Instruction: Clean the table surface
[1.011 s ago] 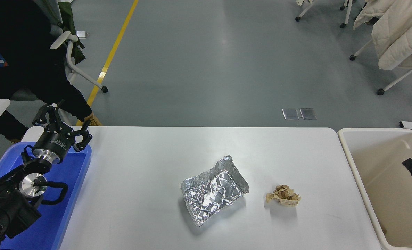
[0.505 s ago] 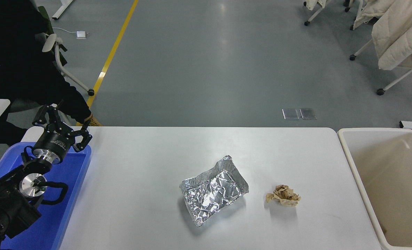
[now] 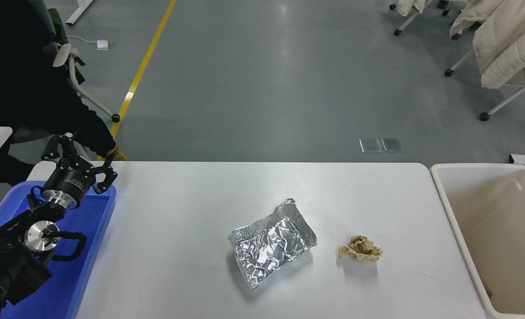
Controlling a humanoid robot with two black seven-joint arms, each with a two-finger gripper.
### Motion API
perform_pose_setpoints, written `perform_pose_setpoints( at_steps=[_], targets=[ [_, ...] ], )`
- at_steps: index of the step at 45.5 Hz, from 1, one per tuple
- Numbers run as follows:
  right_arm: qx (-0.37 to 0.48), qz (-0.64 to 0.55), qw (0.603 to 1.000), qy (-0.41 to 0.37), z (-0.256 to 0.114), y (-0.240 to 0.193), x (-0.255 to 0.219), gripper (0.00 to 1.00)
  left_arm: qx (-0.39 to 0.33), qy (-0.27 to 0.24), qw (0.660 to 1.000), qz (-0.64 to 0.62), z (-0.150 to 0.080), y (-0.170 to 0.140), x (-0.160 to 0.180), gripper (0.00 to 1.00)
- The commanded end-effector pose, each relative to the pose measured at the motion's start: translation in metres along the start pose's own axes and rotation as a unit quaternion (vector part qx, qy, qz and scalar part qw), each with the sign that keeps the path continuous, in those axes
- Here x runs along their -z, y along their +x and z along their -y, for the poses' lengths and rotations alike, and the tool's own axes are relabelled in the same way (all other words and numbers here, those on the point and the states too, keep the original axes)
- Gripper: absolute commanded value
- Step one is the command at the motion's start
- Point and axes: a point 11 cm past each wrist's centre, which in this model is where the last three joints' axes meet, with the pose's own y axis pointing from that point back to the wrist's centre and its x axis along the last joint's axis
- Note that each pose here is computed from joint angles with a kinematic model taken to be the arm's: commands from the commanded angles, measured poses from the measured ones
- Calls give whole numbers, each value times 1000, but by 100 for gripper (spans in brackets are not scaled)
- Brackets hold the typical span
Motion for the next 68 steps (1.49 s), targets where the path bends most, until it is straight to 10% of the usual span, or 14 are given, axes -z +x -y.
perform_pose_setpoints(
  at_steps=[1, 27, 68],
  targets=[
    [53, 182, 979, 69, 1, -53, 36, 100, 0, 0, 1000, 0, 0, 0, 0, 100],
    [193, 392, 897, 67, -26, -233, 1, 100, 0, -1, 1000, 0, 1, 0, 0, 100],
    [284, 166, 936, 125, -67, -311, -32, 100, 0, 0, 1000, 0, 0, 0, 0, 100]
  ],
)
